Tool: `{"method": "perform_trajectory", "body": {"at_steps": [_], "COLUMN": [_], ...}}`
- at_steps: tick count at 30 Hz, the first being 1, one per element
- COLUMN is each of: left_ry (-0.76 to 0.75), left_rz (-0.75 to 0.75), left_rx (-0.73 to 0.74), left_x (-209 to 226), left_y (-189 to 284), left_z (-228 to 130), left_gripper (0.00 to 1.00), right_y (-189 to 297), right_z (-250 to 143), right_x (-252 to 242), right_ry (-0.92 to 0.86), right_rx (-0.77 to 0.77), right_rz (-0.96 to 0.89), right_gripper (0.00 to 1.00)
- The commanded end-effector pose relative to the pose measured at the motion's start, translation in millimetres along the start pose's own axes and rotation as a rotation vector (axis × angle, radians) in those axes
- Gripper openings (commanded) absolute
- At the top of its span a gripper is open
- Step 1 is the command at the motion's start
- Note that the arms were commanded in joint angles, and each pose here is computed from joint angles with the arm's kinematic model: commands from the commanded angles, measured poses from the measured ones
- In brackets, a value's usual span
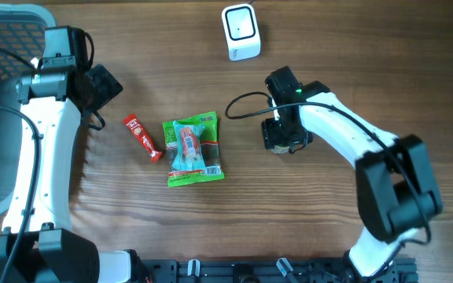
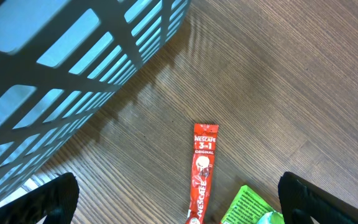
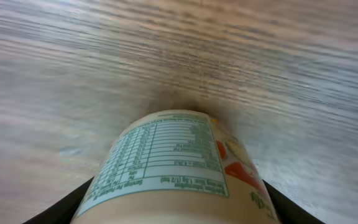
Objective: Scan the item barcode
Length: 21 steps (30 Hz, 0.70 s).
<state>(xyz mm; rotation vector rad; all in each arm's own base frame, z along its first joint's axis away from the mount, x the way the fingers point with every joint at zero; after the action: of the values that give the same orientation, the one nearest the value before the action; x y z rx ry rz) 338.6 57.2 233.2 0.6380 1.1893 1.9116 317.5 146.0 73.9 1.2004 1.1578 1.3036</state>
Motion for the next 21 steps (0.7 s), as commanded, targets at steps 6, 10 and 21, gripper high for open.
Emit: {"method": "perform_trajectory", "body": {"at_steps": [6, 10, 21], "left_ry": [0.008, 0.008, 0.008], "left_rz": [0.009, 0.009, 0.009], "left_rx": [-0.026, -0.026, -0.026], "left_x": [3.9, 3.9, 3.9], "left_y": [4.5, 4.5, 4.5], "left_z": [6.2, 6.2, 6.2], "left_gripper": [1.0, 1.0, 1.0], "right_y": [116.6, 152.7, 212.1], "right_z": [6.3, -4.0, 19.4], "right_x": [9.9, 14.1, 29.2], "right_ry": [0.012, 0.028, 0.06], "right_rx": [-0.313, -0.392, -0.673], "right_rz": [0.149, 0.238, 0.378], "right_gripper": [0.04, 0.04, 0.04]}}
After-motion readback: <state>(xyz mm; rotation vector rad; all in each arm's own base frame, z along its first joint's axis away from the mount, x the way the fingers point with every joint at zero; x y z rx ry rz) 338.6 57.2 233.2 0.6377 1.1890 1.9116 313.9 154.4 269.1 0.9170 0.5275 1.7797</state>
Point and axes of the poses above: each gripper's point midway between its finger pads, its own y axis back along the fingers, its own x axis along the line the jaws close on, z = x × y, the point moved 5 cm from there along y, back along the fingers, and after that the axes turned 9 degrees about -y, right-handed, at the moved point
